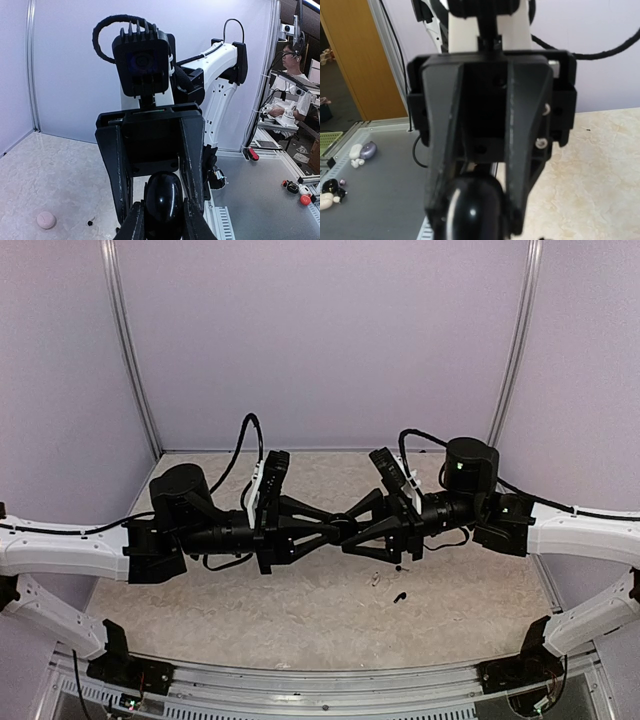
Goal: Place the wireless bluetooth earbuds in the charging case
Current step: Pass from the left arm to the right
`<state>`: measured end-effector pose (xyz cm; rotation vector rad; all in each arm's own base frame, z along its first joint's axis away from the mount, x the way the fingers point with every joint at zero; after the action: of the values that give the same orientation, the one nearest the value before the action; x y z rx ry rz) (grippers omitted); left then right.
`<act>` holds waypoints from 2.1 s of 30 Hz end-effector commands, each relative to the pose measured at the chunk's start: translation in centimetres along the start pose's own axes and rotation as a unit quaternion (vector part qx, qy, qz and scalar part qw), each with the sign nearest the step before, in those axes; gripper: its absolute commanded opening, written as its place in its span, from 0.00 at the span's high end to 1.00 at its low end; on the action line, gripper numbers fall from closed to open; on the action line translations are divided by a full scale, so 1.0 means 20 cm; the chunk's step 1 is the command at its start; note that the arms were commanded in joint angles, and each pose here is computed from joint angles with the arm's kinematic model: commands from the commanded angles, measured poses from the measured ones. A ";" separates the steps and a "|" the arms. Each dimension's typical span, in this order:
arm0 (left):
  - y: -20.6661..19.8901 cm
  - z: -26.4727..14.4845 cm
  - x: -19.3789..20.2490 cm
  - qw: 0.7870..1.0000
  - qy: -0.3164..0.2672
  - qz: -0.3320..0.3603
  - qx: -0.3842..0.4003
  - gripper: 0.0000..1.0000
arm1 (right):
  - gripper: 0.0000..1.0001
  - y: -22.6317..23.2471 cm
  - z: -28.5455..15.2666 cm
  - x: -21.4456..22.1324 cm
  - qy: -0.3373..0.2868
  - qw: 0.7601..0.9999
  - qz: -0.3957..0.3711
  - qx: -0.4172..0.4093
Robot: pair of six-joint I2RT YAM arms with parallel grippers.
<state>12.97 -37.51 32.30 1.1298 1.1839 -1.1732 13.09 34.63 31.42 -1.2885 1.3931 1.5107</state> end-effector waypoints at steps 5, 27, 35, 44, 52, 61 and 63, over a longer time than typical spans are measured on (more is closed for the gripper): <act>0.01 0.01 -0.12 0.999 -0.032 0.023 -0.003 0.91 | 0.57 0.01 0.02 0.02 0.004 1.000 0.003 -0.009; 0.02 0.01 -0.07 1.000 -0.018 0.021 -0.012 0.76 | 0.80 0.05 0.00 -0.02 -0.007 1.000 -0.001 -0.021; 0.07 -0.03 -0.10 0.999 -0.018 0.014 -0.036 0.50 | 0.86 0.01 -0.01 0.01 0.006 1.000 0.003 0.009; 0.13 0.00 -0.08 0.998 0.000 0.008 -0.063 0.51 | 0.92 0.00 -0.01 0.02 0.014 1.000 -0.004 0.017; 0.24 -0.03 -0.09 0.994 0.001 -0.007 -0.113 0.52 | 0.98 0.01 -0.02 0.04 0.024 0.999 -0.010 0.020; 0.15 -0.08 -0.11 0.999 -0.011 0.005 -0.051 0.47 | 0.98 -0.05 -0.04 0.07 0.028 0.998 -0.006 0.058; 0.07 -0.06 -0.11 0.999 -0.002 0.023 -0.024 0.45 | 0.99 -0.06 -0.04 0.07 0.031 0.997 -0.006 0.067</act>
<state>17.52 -35.93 33.21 0.9909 1.2938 -1.0488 13.70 34.18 30.13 -1.2837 1.4690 1.4057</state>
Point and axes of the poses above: each gripper's point midway between its finger pads, its own z axis out along the fingers, its own y axis along the line the jaws close on, x = y × z, the point moved 3 cm from there along -z, back along the fingers, and after that the axes turned 7 degrees about z, right-handed, at the moved point
